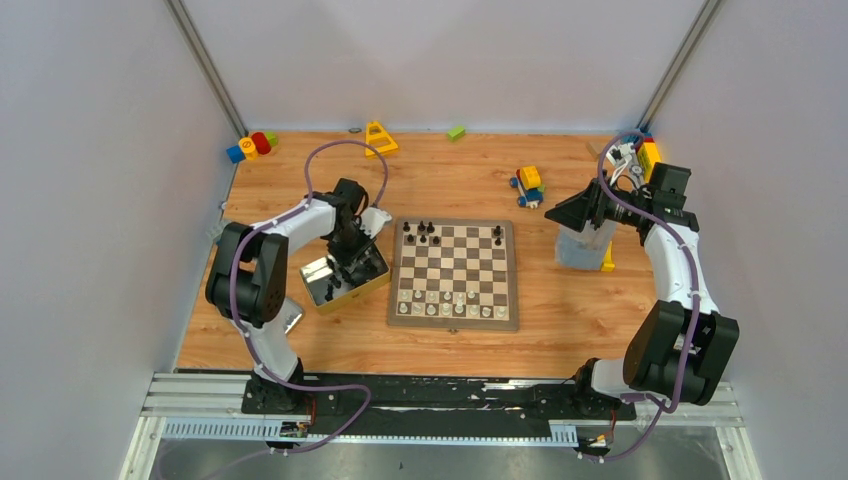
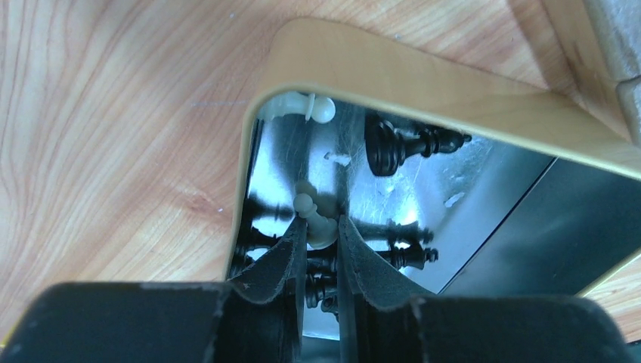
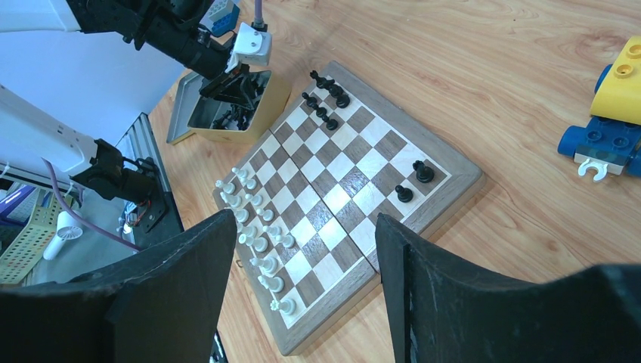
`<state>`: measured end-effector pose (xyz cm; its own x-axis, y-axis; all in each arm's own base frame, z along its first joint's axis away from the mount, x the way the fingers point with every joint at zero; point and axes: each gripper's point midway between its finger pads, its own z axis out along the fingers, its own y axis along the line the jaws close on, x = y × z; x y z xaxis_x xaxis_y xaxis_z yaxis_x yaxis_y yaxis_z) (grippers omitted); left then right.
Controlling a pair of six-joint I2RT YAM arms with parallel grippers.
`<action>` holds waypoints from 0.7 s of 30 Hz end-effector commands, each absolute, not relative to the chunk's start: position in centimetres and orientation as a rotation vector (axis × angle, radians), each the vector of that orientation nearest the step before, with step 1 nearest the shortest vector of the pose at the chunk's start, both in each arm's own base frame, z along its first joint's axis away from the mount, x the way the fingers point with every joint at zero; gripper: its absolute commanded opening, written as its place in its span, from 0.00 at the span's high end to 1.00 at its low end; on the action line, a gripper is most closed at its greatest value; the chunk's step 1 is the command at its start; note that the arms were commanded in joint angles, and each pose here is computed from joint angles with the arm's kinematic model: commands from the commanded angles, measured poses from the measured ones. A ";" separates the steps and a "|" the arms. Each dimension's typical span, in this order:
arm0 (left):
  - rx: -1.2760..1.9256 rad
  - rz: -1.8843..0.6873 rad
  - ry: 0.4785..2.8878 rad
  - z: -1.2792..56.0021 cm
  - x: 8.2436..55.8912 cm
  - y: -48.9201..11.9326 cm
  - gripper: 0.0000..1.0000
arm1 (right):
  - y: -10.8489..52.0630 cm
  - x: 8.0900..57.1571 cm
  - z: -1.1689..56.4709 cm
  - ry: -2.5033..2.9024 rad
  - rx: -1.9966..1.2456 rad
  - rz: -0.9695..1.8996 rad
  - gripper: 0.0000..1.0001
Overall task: Set up the chess pieces on the board
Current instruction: Pick up the chess piece from the storage box.
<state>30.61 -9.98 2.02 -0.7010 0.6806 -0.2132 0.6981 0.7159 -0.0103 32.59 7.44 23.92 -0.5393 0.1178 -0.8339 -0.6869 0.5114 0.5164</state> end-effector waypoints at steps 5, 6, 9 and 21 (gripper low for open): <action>1.160 -0.083 2.610 3.6 31.3 -9.7 0.77 | 7.8 32.4 25.0 1.802 -0.536 1.121 0.31; 1.164 -0.082 2.610 3.6 31.3 -9.7 0.75 | 7.8 32.4 25.0 1.802 -0.536 1.122 0.31; 1.172 -0.085 2.626 2.8 31.5 -9.7 0.72 | 7.8 32.4 24.9 1.802 -0.535 1.125 0.31; 1.170 -0.051 2.665 1.3 31.7 -9.3 0.62 | 7.8 32.5 24.7 1.807 -0.531 1.129 0.31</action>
